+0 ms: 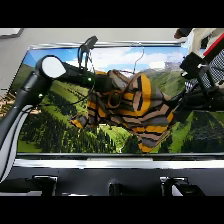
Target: Fold the clothes and pants, and hang the long-sleeved shirts on hangers.
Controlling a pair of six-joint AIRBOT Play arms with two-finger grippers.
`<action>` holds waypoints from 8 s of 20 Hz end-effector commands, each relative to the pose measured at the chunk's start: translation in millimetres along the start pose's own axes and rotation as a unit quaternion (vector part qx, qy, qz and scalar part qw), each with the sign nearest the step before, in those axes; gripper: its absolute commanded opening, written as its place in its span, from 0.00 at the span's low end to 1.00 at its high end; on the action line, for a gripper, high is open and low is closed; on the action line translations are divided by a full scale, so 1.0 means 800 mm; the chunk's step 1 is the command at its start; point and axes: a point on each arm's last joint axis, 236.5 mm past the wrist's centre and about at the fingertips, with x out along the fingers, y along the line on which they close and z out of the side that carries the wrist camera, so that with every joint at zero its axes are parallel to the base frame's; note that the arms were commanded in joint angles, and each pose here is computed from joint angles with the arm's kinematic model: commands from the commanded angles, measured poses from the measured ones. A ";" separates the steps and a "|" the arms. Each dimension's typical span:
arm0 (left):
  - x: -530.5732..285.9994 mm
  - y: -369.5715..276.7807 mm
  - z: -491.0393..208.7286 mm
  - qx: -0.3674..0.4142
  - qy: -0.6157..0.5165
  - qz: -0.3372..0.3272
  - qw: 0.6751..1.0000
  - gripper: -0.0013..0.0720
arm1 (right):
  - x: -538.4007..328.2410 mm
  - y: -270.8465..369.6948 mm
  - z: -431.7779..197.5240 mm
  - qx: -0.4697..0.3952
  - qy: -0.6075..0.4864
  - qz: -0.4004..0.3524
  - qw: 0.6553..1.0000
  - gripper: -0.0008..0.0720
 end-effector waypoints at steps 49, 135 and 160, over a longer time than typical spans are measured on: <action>-0.091 0.102 -0.031 0.407 -0.038 -0.019 0.912 0.32 | -0.013 0.040 0.013 -0.117 -0.031 0.047 0.992 0.05; -0.152 0.067 -0.022 0.442 -0.077 0.017 0.893 0.31 | 0.166 -0.058 0.028 -0.112 -0.096 0.084 0.985 0.04; -0.194 0.121 0.033 0.009 -0.181 0.042 0.983 0.77 | -0.271 -0.009 -0.029 0.135 -0.137 -0.388 0.901 0.04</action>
